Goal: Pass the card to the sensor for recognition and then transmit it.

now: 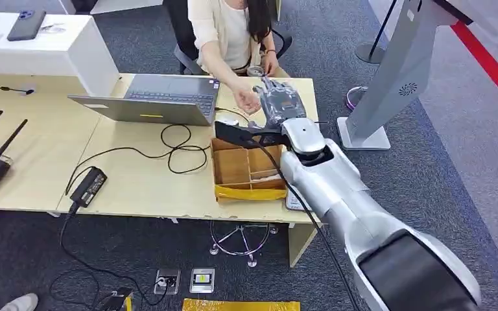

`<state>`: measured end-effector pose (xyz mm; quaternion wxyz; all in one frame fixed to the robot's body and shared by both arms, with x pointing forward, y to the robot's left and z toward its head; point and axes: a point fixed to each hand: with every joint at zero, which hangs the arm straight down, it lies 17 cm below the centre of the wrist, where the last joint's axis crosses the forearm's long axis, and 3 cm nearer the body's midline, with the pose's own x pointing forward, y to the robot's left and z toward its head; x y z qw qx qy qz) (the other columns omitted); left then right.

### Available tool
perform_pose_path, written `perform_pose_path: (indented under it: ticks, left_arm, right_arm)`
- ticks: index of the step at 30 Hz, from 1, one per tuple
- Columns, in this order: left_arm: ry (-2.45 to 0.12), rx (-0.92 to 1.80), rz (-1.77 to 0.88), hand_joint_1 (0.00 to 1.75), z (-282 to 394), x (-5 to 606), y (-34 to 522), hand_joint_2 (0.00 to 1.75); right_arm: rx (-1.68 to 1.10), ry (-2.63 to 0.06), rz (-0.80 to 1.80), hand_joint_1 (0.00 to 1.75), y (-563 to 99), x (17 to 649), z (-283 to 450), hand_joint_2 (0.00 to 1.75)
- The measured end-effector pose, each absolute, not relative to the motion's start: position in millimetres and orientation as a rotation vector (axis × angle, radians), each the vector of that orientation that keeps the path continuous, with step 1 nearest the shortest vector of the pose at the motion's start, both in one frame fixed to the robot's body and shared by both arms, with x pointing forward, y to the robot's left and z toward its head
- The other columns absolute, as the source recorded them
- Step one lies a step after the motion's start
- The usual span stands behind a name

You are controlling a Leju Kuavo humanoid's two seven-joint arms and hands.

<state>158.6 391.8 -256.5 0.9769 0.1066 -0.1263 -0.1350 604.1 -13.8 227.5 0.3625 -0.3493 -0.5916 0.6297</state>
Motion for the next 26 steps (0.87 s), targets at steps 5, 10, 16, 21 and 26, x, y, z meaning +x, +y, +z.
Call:
perform_pose_path:
  ticks: [5,10,16,21,26]
  left_arm:
    - [-0.250,0.216,-0.278,0.00,-256.8,157.5,391.7,0.00]
    - [-0.244,0.215,-0.277,0.00,-257.4,155.2,391.8,0.00]
    - [-0.233,0.217,-0.255,0.00,-259.2,147.6,392.8,0.00]
    - [-0.224,0.221,-0.241,0.00,-262.2,134.7,394.2,0.00]
    - [-0.221,0.224,-0.232,0.00,-264.1,125.9,394.9,0.00]
  right_arm:
    - [-0.853,-1.505,1.627,0.00,-18.3,602.4,216.2,0.00]
    - [-0.786,-1.512,1.575,0.00,-33.5,606.3,211.1,0.00]
    - [-0.663,-1.549,1.444,0.00,-64.0,612.5,204.1,0.00]
    - [-0.632,-1.570,1.299,0.00,-109.8,620.1,192.7,0.00]
    - [-0.620,-1.591,1.060,0.00,-173.4,628.5,184.9,0.00]
